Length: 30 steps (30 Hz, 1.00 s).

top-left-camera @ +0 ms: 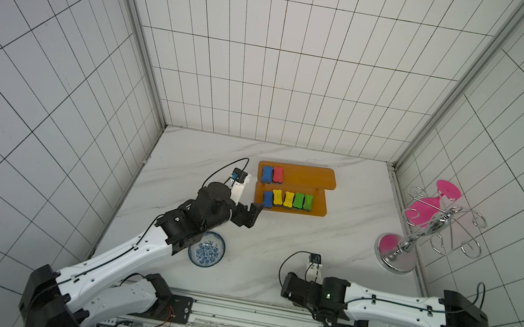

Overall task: Remove the whiteboard erasers from the shelf
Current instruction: Adjust the whiteboard eraser at the center of the board.

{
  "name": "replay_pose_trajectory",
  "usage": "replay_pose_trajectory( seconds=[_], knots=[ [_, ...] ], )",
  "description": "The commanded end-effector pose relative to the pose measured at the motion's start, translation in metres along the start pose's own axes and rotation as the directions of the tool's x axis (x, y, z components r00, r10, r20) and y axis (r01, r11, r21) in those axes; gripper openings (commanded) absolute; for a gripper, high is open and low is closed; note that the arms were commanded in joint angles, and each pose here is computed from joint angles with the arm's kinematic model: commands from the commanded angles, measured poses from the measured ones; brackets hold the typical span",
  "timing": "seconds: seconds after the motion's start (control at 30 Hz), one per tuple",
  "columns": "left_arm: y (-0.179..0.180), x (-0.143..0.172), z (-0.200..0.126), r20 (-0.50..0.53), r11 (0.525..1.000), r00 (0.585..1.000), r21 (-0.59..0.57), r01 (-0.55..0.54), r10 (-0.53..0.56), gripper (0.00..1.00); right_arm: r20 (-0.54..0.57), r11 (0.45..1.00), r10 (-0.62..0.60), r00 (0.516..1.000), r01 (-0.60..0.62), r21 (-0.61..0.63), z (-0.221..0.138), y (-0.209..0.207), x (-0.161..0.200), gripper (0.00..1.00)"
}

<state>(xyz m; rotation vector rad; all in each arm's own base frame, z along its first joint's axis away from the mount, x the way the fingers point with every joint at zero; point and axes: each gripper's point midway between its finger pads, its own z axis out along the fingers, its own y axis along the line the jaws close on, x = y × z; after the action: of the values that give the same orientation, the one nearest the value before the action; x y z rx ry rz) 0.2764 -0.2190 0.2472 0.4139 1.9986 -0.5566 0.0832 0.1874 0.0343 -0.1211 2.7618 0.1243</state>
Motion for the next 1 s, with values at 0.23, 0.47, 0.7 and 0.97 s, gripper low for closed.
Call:
replay_pose_trajectory(
  seconds=[0.23, 0.47, 0.7, 0.97],
  knots=[
    [-0.003, -0.005, 0.001, 0.02, 1.0, 1.0, 0.013, 0.0, 0.0, 0.97, -0.017, 1.0, 0.014, 1.0, -0.014, 0.025, 0.009, -0.007, 0.003, 0.41],
    [-0.002, -0.004, 0.001, 0.019, 1.0, 1.0, 0.006, 0.001, -0.002, 0.97, -0.015, 0.997, -0.017, 1.0, 0.018, 0.075, 0.01, -0.009, -0.001, 0.35],
    [-0.002, -0.005, 0.0, 0.024, 1.0, 1.0, 0.002, 0.002, -0.002, 0.97, 0.009, 0.997, -0.026, 1.0, 0.025, 0.073, 0.007, -0.008, -0.011, 0.31],
    [0.0, -0.004, -0.001, 0.027, 1.0, 1.0, -0.003, 0.002, -0.002, 0.97, 0.01, 0.996, -0.048, 0.999, 0.047, 0.077, 0.007, -0.004, -0.019, 0.3]
  ],
)
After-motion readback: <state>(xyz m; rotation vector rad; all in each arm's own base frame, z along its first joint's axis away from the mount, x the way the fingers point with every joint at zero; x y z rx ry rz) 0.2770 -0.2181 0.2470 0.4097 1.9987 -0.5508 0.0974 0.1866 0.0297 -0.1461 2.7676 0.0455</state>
